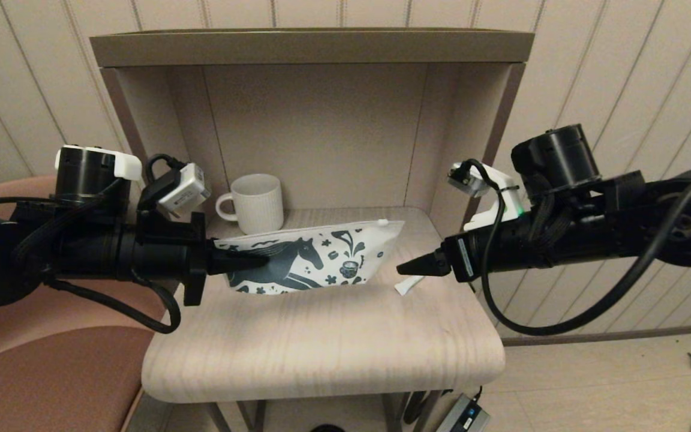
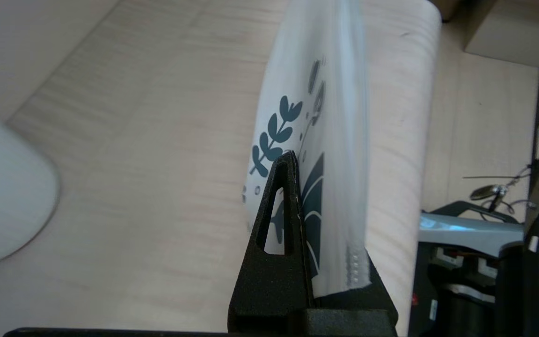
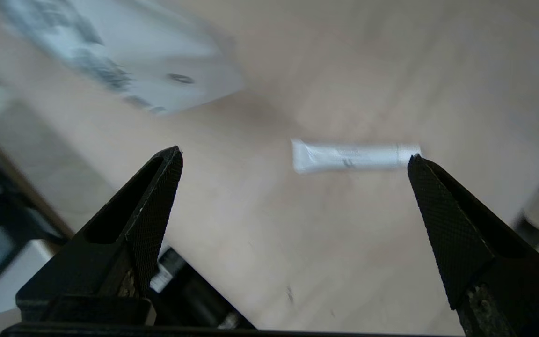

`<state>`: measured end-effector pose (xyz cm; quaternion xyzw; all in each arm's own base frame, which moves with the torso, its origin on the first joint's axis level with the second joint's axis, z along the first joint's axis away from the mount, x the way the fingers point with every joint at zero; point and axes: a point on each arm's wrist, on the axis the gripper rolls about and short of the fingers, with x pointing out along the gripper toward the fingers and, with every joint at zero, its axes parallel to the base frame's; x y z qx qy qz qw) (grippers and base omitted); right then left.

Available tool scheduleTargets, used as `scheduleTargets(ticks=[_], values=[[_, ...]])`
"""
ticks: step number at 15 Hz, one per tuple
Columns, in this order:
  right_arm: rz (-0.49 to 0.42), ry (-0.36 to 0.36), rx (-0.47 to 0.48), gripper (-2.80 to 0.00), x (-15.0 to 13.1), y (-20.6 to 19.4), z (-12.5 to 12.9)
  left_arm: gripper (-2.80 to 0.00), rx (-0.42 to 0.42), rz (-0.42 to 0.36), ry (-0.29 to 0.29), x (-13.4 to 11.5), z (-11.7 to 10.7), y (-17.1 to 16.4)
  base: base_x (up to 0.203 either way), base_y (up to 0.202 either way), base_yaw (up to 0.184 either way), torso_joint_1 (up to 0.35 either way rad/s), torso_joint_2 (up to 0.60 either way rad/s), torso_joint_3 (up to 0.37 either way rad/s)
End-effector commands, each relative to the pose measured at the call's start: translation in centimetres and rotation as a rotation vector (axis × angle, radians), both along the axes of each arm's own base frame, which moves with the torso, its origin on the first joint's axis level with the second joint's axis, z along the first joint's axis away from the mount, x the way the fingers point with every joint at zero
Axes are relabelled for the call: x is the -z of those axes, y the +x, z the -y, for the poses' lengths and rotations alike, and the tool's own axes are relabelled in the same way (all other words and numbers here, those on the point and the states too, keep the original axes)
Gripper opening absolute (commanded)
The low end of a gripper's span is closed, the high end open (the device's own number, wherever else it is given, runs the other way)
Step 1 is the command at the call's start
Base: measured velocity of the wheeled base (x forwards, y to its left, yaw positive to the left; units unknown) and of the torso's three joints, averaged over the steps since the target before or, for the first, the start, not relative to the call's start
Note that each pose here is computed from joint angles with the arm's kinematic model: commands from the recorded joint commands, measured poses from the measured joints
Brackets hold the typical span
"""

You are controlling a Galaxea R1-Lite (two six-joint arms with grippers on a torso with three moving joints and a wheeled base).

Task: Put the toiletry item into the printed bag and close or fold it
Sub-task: Pick up the toothpaste

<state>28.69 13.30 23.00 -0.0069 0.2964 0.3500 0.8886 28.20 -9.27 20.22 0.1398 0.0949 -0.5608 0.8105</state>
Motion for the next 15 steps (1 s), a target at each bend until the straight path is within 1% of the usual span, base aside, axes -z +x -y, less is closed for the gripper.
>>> scheduleTargets(ticks=[1, 4, 5, 8, 10, 11, 12, 13, 15], values=[[-0.016, -0.042, 0.047, 0.0, 0.1, -0.1, 0.2, -2.8, 0.007, -0.001, -0.002, 0.1, 0.0, 0.1, 0.0, 0.0, 0.0, 0.0, 0.0, 0.0], [-0.097, -0.094, 0.08, 0.0, 0.6, 0.2, -0.4, -2.8, 0.009, 0.007, -0.007, -0.2, 0.1, 0.3, 0.0, 0.0, 0.0, 0.0, 0.0, 0.0], [-0.12, -0.1, 0.124, 0.0, 0.2, 0.6, -0.9, -2.8, 0.008, 0.008, -0.008, -0.2, 0.1, 0.4, 0.0, 0.0, 0.0, 0.0, 0.0, 0.0], [-0.202, -0.056, 0.262, 0.0, -1.8, 1.5, -2.8, -2.8, 0.01, -0.003, -0.006, 0.1, 0.1, 0.5, 0.0, 0.0, 0.0, 0.0, 0.0, 0.0], [-0.278, -0.064, 0.307, 0.0, -2.2, 2.3, -4.1, -2.8, 0.01, -0.008, -0.004, 0.3, 0.2, 0.6, 0.0, 0.0, 0.0, 0.0, 0.0, 0.0], [-0.334, -0.087, 0.325, 0.0, -2.0, 2.5, -4.7, -2.8, 0.011, -0.014, -0.003, 0.4, 0.2, 0.7, 0.0, 0.0, 0.0, 0.0, 0.0, 0.0], [-0.405, -0.13, 0.338, 0.0, -1.0, 2.7, -5.3, -2.8, 0.011, -0.021, -0.002, 0.6, 0.2, 0.7, 0.0, 0.0, 0.0, 0.0, 0.0, 0.0], [-0.441, -0.151, 0.345, 0.0, -0.2, 2.9, -5.6, -2.8, 0.011, -0.022, -0.001, 0.7, 0.2, 0.7, 0.0, 0.0, 0.0, 0.0, 0.0, 0.0], [-0.467, -0.17, 0.351, 0.0, 0.7, 3.2, -5.9, -2.8, 0.018, -0.026, -0.004, 0.9, 0.3, 0.9, 0.0, 0.0, 0.0, 0.0, 0.0, 0.0]])
